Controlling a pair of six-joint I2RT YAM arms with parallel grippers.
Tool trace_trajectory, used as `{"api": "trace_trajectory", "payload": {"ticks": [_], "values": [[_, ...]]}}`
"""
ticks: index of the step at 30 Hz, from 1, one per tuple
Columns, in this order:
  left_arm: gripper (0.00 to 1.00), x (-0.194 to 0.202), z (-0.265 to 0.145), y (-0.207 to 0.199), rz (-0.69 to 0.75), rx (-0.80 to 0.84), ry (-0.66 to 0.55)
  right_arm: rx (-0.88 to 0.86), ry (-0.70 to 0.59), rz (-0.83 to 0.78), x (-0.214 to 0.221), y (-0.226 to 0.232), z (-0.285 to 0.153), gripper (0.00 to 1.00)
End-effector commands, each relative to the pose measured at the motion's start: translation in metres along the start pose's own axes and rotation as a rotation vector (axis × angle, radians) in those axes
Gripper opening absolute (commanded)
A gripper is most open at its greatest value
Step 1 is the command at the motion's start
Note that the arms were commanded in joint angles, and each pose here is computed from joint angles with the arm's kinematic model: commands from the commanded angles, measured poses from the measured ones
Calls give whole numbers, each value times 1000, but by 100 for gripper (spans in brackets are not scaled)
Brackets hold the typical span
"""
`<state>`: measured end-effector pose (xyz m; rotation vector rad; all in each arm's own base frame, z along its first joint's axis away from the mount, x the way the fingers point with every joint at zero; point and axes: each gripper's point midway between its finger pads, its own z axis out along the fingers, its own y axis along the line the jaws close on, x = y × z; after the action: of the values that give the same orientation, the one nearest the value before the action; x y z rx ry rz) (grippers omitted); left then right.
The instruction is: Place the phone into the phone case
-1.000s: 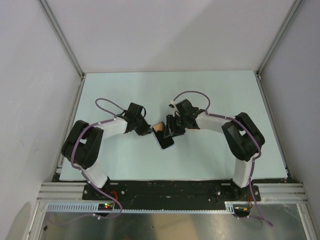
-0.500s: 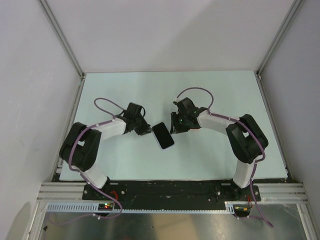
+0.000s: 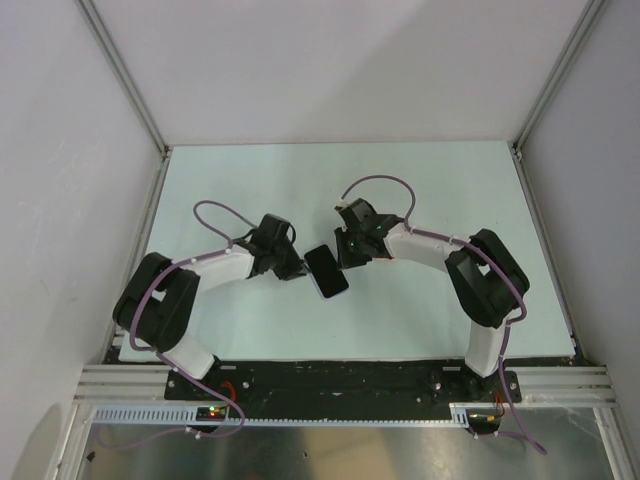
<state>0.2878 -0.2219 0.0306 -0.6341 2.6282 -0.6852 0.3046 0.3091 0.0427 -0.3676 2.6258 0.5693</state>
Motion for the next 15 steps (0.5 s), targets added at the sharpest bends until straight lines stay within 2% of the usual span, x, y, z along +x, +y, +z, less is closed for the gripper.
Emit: {"api": "trace_trajectory", "payload": {"ticks": [1,5,11,15], "values": [[16,-3,-6,-15,26,44,-25,32,-29,-25,-12,-1,-1,23],[15,-3,-5,-18,30,47,-25,34,-29,-34,-11,-1,0,23],[15,-5,-2,-21,33,47,-20,43,-13,-41,-6,-1,4,11],[15,-6,0,-23,36,48,-19,44,-1,-42,-3,0,6,7]]}}
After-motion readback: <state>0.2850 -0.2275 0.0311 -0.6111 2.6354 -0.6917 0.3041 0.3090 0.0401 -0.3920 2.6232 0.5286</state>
